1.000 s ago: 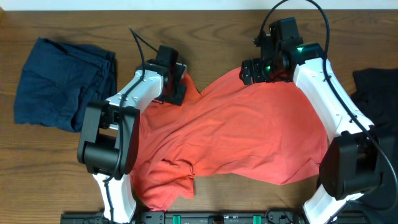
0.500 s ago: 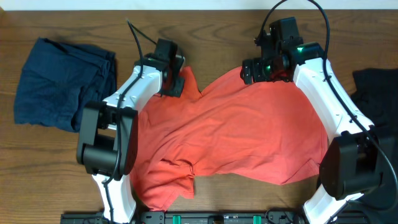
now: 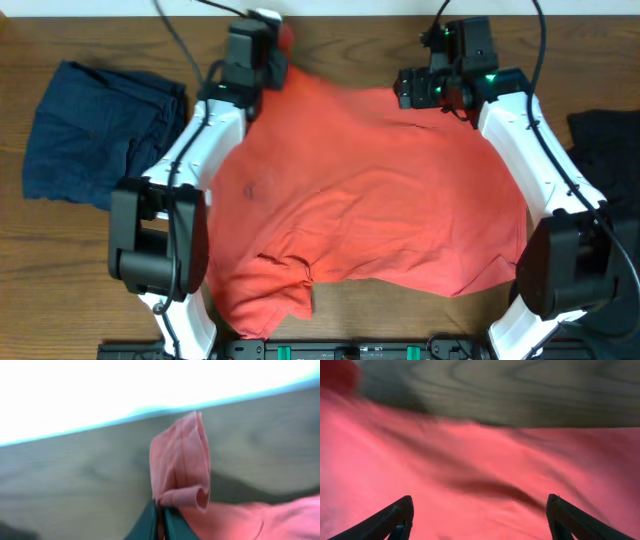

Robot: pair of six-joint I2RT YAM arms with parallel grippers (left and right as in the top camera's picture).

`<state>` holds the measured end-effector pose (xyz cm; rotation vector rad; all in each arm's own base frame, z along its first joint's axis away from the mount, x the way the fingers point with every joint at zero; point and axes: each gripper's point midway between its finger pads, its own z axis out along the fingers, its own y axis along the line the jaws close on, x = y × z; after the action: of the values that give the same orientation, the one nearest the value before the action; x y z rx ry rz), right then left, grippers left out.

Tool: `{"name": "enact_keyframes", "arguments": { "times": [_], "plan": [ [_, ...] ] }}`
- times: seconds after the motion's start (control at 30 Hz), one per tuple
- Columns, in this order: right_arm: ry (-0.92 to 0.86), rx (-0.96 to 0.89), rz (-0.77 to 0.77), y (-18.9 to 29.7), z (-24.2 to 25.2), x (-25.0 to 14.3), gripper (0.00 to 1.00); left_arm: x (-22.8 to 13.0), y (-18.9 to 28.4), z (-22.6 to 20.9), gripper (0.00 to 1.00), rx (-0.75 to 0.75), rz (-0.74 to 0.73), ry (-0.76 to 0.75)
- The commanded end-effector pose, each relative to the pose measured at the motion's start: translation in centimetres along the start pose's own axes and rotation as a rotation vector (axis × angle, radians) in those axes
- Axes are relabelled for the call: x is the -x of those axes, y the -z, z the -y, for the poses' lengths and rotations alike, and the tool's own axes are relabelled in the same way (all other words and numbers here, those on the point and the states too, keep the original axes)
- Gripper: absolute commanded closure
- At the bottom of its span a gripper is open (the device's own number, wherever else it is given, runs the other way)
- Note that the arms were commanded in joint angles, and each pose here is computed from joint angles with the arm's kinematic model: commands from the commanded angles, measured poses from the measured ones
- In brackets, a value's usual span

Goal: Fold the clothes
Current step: 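Pull both top corners of the T-shirt apart to smooth it flat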

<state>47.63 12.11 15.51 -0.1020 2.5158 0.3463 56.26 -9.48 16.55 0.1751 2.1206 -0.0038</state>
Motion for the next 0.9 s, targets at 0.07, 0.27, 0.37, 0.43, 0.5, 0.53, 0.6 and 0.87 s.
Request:
{"name": "enact_keyframes", "arguments": {
  "times": [0.07,0.27,0.37,0.43,0.5,0.53,0.6,0.87],
  "plan": [
    [-0.029,-0.014,-0.027,-0.3,0.6,-0.7,0.14,5.3,1.3,-7.9,0.92,0.129,0.147,0.189],
    [-0.031,-0.015,-0.033,-0.3,0.6,-0.9,0.06,3.9,1.3,-8.8,0.14,0.035,0.078,0.209],
    [-0.035,-0.024,-0.032,-0.3,0.9,-0.8,0.06,0.3,1.3,-8.4,0.01,0.033,-0.071,0.188],
    [-0.045,-0.065,-0.043,-0.2,2.0,-1.1,0.06,-2.3,1.8,-8.0,0.02,0.029,-0.178,0.172],
    [-0.062,-0.146,-0.056,0.1,4.1,-1.5,0.05,-4.4,2.6,-7.7,0.02,0.025,-0.275,0.174],
    [-0.076,-0.197,-0.066,0.3,5.6,-1.8,0.06,-5.5,3.2,-7.6,0.02,0.023,-0.324,0.176],
    [-0.105,-0.267,-0.079,0.6,8.2,-2.2,0.13,-6.7,4.4,-7.3,0.02,0.02,-0.393,0.179],
    [-0.207,-0.248,-0.133,-2.5,16.2,-4.0,0.17,-7.0,11.3,-4.8,0.01,-0.102,-0.508,0.213]
  ]
}}
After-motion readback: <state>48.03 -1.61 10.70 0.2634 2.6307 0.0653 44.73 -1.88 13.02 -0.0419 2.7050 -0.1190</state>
